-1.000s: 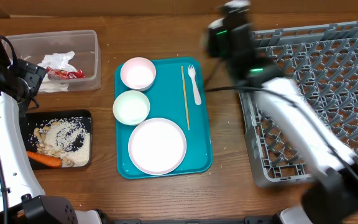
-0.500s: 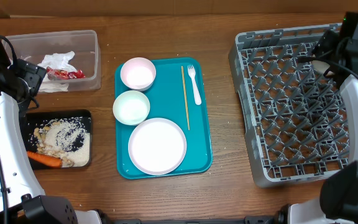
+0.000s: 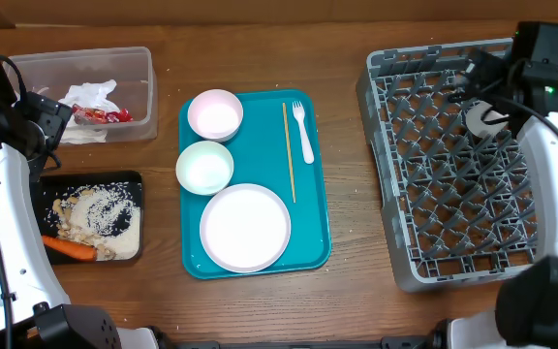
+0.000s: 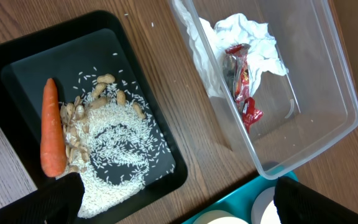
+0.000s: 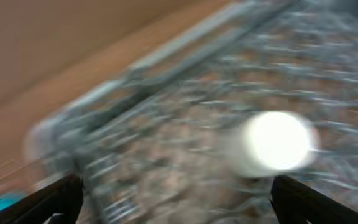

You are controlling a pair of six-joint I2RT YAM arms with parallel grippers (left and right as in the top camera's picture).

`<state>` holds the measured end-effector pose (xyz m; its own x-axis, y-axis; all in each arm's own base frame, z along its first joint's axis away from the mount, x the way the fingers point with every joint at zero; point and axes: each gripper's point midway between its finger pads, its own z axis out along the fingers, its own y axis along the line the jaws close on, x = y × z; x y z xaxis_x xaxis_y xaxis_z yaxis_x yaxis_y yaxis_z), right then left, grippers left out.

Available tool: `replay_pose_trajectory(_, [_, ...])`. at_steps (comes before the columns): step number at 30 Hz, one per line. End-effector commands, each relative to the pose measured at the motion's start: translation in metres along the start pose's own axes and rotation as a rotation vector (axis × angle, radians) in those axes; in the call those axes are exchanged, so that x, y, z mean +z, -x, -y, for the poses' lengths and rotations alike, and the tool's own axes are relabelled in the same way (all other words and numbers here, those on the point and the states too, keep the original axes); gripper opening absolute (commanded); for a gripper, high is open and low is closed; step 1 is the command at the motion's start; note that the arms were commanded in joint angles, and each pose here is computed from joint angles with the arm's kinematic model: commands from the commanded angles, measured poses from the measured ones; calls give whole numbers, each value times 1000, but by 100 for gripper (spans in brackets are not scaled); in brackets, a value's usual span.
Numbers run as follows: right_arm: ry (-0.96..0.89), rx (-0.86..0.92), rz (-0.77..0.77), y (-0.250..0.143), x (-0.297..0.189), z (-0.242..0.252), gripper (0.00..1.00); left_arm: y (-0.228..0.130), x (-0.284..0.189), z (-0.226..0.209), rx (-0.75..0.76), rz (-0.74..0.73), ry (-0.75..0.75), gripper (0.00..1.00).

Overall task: Sort waste into correct bins and load items into the dishwasher rack
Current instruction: 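Carry the white cup right and place it upside down in the rack, then reach the right gripper to the white plate and grip its rim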

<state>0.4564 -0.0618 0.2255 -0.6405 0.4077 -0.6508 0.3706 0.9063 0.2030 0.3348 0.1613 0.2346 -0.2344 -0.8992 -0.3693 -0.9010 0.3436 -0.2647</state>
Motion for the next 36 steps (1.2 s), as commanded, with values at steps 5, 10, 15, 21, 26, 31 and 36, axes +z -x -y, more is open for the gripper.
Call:
replay_pose_trajectory(5, [684,-278,-184,-93,-87,-210,100,2,0,2,-9,5,-1,100])
replay_pose_trajectory(10, [607,-534,-341,-225,-63,-278,100,2,0,2,-9,5,-1,100])
replay_pose_trajectory(15, [513,-559,-576,-332,-30,-289,100,2,0,2,-9,5,-1,100])
replay_pose_trajectory(21, [404,-610,-696,-365,-23,-261,100,2,0,2,-9,5,-1,100])
replay_pose_trajectory(26, [301,-723,-746,-372,-22,-226,100,2,0,2,-9,5,-1,100])
replay_pose_trajectory(31, [291,-710,-818,-392,-21,-211,93,2,0,2,-9,5,-1,100])
replay_pose_trajectory(36, [244,-664,-853,-401,-19,-199,64,2,0,2,-9,5,-1,100])
